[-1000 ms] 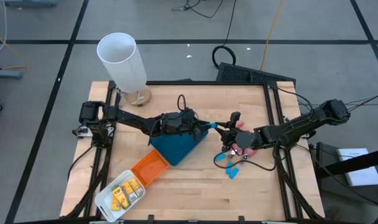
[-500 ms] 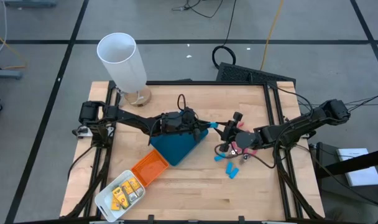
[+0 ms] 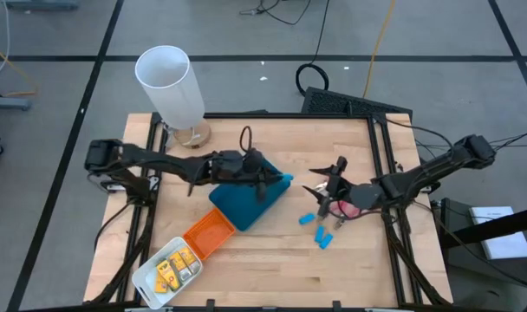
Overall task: Pick & Place School Supplies
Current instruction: Put the blue eraser into the orange bin
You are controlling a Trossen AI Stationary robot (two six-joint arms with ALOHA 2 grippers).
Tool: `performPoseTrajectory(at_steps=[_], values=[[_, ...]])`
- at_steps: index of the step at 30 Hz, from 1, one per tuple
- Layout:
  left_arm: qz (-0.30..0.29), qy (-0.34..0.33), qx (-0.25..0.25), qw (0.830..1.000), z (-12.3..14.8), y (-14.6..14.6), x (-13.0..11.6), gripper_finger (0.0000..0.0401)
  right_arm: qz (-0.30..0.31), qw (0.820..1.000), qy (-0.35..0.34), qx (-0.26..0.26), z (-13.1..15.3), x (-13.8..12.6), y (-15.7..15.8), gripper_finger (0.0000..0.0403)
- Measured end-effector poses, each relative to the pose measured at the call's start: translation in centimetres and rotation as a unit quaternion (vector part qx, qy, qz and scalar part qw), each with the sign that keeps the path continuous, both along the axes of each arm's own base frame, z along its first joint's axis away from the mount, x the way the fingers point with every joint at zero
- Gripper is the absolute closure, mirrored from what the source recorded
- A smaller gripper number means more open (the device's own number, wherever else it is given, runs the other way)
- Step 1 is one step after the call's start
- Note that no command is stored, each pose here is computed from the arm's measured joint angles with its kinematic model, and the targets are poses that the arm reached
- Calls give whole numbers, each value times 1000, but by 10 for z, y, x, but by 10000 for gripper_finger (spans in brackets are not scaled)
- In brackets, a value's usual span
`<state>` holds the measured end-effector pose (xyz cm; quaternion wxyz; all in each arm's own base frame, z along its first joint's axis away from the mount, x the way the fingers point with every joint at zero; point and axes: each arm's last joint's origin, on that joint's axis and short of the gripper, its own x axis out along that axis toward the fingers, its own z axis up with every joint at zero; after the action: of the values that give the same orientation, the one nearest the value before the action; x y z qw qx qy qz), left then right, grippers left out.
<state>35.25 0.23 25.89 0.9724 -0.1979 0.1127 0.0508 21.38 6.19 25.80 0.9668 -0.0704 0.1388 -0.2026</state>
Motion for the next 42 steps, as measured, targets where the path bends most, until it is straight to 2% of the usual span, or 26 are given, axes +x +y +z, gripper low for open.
performPoseTrajectory(at_steps=[5, 10, 14, 19, 23, 28, 42], values=[[-43, 112, -3, 993, 8, -29, -33, 367, 6, 1000, -3, 8, 2, -5, 2, 157], [-81, 224, -27, 971, 11, -68, -74, 367, 3, 1000, 1, 6, 0, -3, 2, 164], [-73, 321, -40, 944, 3, -96, -105, 367, 1, 1000, 2, 6, 0, -2, 1, 165], [-12, 410, -56, 910, -9, -121, -137, 366, -1, 1000, 3, 6, -1, -1, 0, 165], [20, 410, -61, 910, -11, -133, -147, 366, -1, 1000, 0, 7, 0, -1, 0, 165], [17, 403, -69, 912, -11, -142, -152, 364, -1, 1000, -1, 7, 0, -1, 0, 165], [25, 402, -83, 912, -11, -144, -152, 334, -1, 1000, -1, 7, 0, -1, 0, 165]])
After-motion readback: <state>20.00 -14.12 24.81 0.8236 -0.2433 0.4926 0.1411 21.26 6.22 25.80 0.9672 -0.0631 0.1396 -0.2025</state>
